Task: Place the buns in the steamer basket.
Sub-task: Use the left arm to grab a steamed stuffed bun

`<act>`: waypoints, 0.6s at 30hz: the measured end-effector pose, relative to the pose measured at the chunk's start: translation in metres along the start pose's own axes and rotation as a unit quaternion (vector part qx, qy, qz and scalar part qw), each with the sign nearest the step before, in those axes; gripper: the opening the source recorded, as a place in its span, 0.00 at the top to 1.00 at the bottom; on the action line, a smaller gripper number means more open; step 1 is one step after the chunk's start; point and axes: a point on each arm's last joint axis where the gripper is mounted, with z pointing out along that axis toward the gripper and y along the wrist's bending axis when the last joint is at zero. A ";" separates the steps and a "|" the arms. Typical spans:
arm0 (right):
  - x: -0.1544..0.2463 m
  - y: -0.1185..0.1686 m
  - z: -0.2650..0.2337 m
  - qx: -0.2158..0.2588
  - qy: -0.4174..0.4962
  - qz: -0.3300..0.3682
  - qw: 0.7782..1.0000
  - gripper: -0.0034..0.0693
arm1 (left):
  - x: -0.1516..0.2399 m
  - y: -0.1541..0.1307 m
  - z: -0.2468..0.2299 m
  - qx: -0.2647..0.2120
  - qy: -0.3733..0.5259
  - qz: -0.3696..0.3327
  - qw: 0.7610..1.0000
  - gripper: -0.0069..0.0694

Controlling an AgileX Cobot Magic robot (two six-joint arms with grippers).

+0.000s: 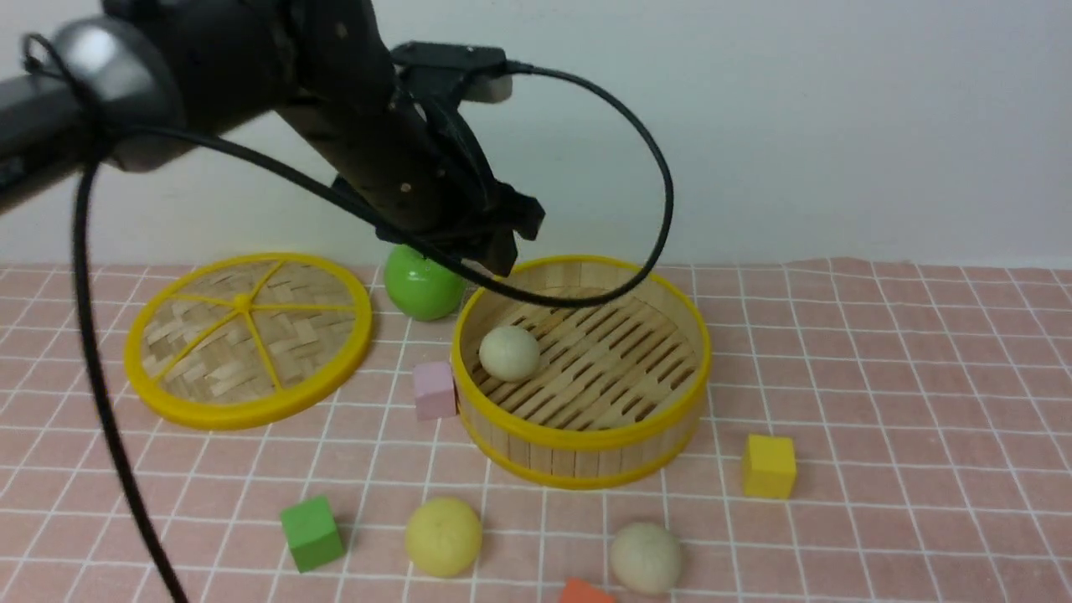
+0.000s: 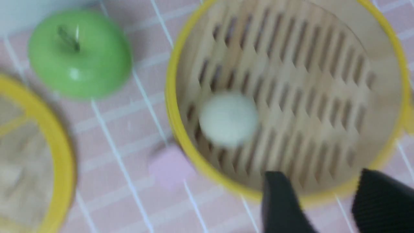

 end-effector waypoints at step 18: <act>0.000 0.000 0.000 0.000 0.000 0.000 1.000 0.62 | 0.141 0.003 0.024 0.038 0.115 -0.064 0.991 0.77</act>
